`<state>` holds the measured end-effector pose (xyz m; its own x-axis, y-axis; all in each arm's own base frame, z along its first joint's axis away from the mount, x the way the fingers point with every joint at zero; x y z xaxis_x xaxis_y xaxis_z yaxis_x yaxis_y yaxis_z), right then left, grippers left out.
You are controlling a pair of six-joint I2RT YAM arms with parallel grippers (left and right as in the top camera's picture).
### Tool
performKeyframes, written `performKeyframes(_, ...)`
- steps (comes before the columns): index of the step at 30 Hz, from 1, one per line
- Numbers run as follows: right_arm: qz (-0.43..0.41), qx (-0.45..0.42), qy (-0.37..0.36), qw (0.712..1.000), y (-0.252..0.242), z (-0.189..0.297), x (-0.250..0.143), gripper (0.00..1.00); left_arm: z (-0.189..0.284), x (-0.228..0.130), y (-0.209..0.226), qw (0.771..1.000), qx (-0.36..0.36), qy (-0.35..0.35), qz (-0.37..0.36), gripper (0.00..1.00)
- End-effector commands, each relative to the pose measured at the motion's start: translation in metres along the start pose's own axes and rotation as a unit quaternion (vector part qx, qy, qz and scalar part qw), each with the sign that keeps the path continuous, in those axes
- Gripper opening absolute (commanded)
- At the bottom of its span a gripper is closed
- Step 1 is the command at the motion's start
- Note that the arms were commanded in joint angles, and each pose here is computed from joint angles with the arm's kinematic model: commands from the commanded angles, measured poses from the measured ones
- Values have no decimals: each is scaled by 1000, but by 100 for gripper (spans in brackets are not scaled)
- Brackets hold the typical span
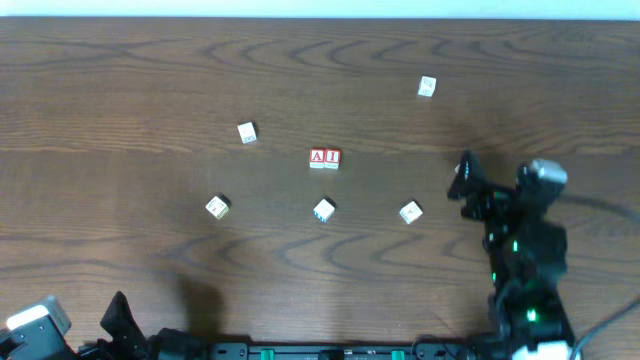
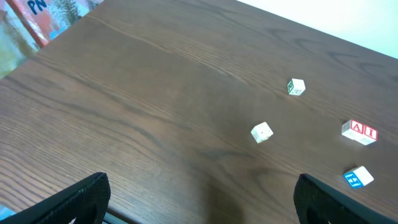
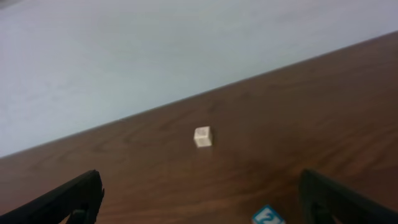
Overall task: Spell out Ai2
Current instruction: 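Move right gripper up over the blue '2' block at right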
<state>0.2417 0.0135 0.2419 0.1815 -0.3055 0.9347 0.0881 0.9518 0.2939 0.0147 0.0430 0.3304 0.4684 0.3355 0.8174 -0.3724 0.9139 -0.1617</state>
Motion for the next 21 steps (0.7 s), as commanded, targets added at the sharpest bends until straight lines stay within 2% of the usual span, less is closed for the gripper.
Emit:
performKeyframes(1,-22,14,42,999,11,-22,8,99,1,0,2,1000,3,-5,2,95)
performKeyframes(12,-133,-76,192,969,23,-109,10,99,1,0,2,1000,3,-5,2,95)
performKeyframes(15,-197,-125,236,943,22,-121,3,99,1,0,2,1000,3,-5,2,95)
performKeyframes(21,-269,-239,303,883,11,-128,-21,99,1,0,2,1000,3,-5,2,95)
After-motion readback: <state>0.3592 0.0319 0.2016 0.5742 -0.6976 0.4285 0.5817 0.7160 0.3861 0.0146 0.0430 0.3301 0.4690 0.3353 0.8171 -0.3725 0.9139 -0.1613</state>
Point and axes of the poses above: each gripper's point midway between its finger pads, its own z axis back along the fingers, its own y axis along the line the jaws close on, x = y × z, the point moved 7 cm from there along z, back along the fingers, and after that the axes turned 2 degrees about z, right-handed, at the moved point
